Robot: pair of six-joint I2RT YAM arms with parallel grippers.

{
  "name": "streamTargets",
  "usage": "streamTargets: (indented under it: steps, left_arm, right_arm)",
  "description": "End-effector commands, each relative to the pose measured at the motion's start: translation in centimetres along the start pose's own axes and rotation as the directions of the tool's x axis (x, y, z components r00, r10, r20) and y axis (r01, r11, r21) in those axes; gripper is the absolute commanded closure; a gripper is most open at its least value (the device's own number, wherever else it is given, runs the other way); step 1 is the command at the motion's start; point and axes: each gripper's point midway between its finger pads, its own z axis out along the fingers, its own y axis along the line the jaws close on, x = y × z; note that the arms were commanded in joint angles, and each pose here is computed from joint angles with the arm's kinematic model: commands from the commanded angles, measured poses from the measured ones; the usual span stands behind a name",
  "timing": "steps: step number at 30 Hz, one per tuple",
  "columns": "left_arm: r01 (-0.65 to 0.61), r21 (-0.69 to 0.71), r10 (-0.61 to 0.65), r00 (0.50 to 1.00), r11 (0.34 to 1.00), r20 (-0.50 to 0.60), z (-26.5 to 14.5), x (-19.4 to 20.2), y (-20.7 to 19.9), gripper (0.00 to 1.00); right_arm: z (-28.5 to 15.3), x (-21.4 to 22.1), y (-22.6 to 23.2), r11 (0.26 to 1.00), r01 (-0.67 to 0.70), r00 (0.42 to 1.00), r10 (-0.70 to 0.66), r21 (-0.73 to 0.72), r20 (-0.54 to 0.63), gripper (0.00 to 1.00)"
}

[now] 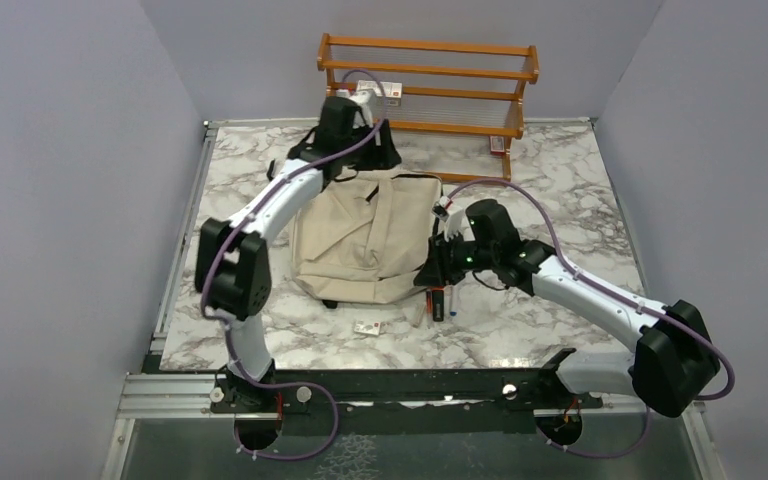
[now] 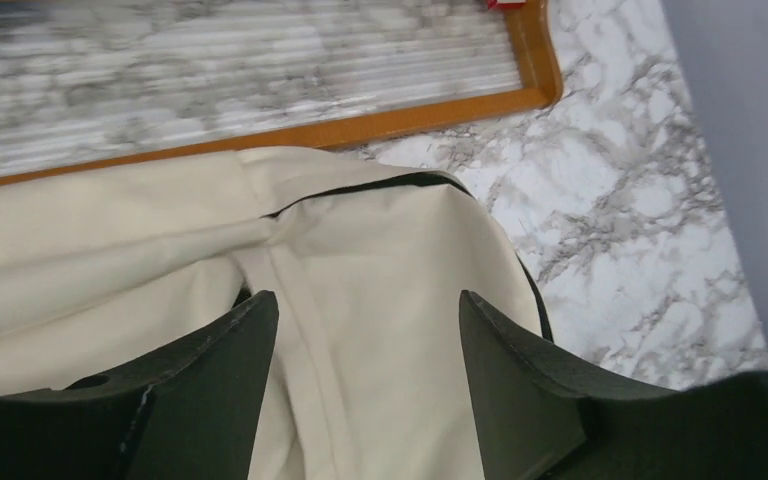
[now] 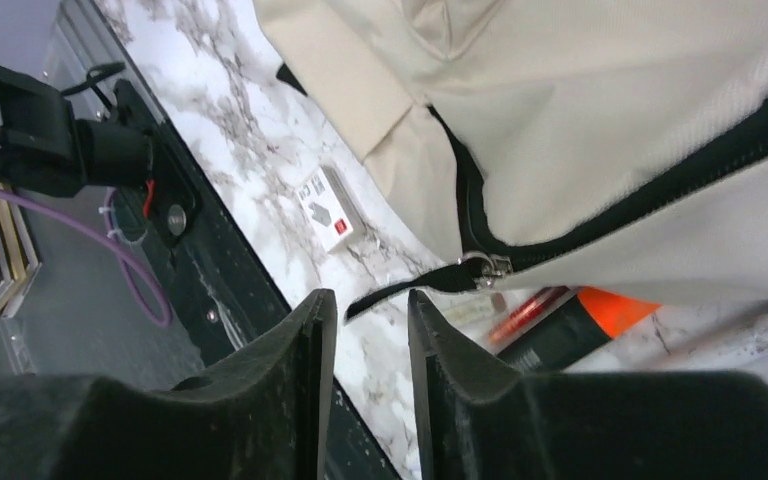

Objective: Pack the student bag
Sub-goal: Zip the student bag at the center of the board.

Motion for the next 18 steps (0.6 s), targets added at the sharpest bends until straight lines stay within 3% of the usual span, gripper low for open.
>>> streamTargets:
  steps: [1,5,10,18]
  left_arm:
    - [-0.011,0.117,-0.013,0.979,0.993,0.205,-6.8,-3.6,-1.5,0.31]
    - [0.011,0.098,-0.032,0.977,0.995,0.211,-9.5,-0.8,-1.0,0.3]
    - [0.083,0.088,-0.097,0.981,0.993,0.165,-11.0,3.5,-0.6,0.3]
    - [0.003,0.113,-0.02,0.989,0.994,0.146,-11.9,9.6,-6.0,0.3]
  right_arm:
    - [-1.5,0.7,0.1,0.999,-0.001,0.998,0.004,0.055,-0.065,0.57]
    - [-4.0,-1.6,-2.5,0.959,0.018,1.0,-0.022,0.283,0.012,0.38]
    - [-5.9,-5.0,-5.7,0.865,-0.009,0.992,-0.057,0.502,0.117,0.31]
    - [-3.4,-8.9,-8.4,0.847,-0.201,0.962,0.077,0.491,0.261,0.28]
